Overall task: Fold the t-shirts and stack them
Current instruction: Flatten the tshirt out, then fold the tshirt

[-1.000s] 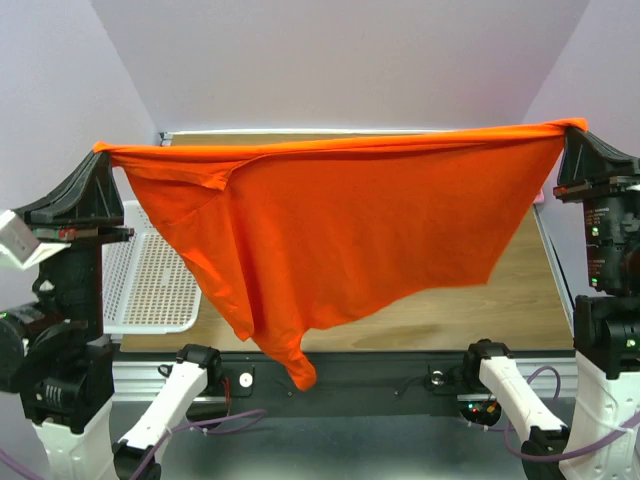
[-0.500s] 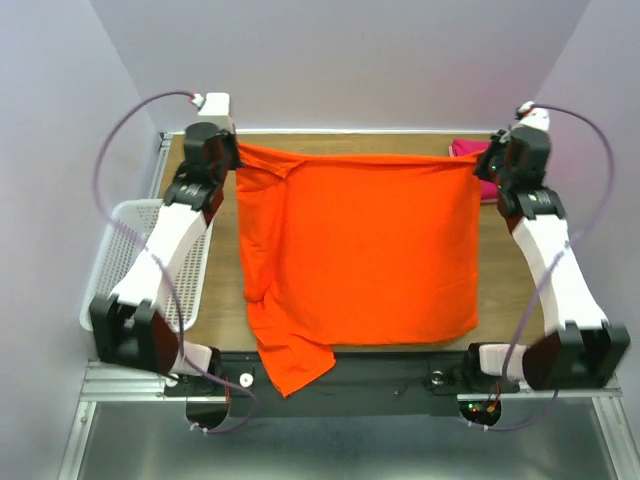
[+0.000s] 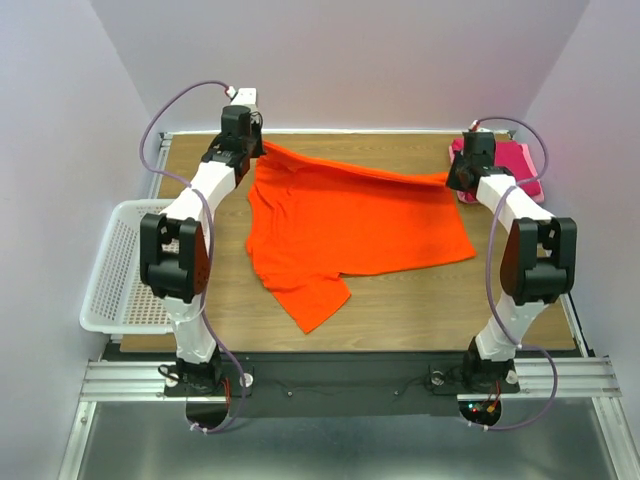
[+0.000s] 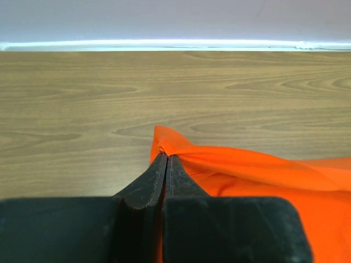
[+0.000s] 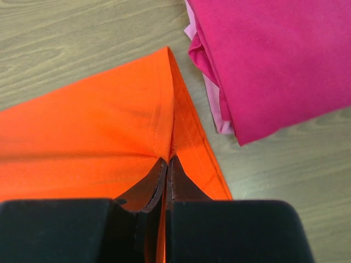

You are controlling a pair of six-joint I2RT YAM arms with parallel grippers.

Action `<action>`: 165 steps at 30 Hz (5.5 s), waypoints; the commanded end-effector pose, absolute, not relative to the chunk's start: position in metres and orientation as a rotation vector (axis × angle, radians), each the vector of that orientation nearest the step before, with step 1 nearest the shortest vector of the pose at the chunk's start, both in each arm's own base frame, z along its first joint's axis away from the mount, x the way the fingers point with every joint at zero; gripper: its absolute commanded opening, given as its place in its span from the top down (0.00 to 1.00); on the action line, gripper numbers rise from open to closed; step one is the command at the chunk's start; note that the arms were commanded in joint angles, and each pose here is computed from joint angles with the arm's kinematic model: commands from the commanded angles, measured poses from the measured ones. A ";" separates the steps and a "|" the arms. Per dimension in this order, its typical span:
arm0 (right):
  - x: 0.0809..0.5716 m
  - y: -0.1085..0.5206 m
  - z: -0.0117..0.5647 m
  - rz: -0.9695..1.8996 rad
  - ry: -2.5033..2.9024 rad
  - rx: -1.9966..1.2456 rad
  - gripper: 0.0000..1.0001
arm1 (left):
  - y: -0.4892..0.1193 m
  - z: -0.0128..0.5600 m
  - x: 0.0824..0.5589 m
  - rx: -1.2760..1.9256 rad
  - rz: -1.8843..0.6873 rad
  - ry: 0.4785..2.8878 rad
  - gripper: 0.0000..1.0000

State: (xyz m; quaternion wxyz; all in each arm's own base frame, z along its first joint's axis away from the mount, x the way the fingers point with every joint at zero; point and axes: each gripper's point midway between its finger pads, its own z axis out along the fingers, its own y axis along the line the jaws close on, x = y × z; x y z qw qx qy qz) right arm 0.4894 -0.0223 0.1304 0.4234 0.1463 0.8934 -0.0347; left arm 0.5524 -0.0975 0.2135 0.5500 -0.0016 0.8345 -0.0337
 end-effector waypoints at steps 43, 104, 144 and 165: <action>0.624 -0.037 0.196 0.000 1.956 0.426 1.00 | -0.086 0.283 0.564 -0.668 -0.578 1.721 1.00; 0.502 -0.013 0.132 0.127 2.196 0.562 0.59 | -0.099 0.175 0.416 -0.709 -0.524 1.982 0.26; 0.217 0.009 0.026 0.151 2.568 1.159 0.47 | -0.105 0.042 0.208 -0.636 -0.280 2.670 0.61; 0.402 -0.023 0.113 0.147 2.288 0.878 0.43 | -0.133 0.172 0.479 -0.280 -0.399 2.166 0.27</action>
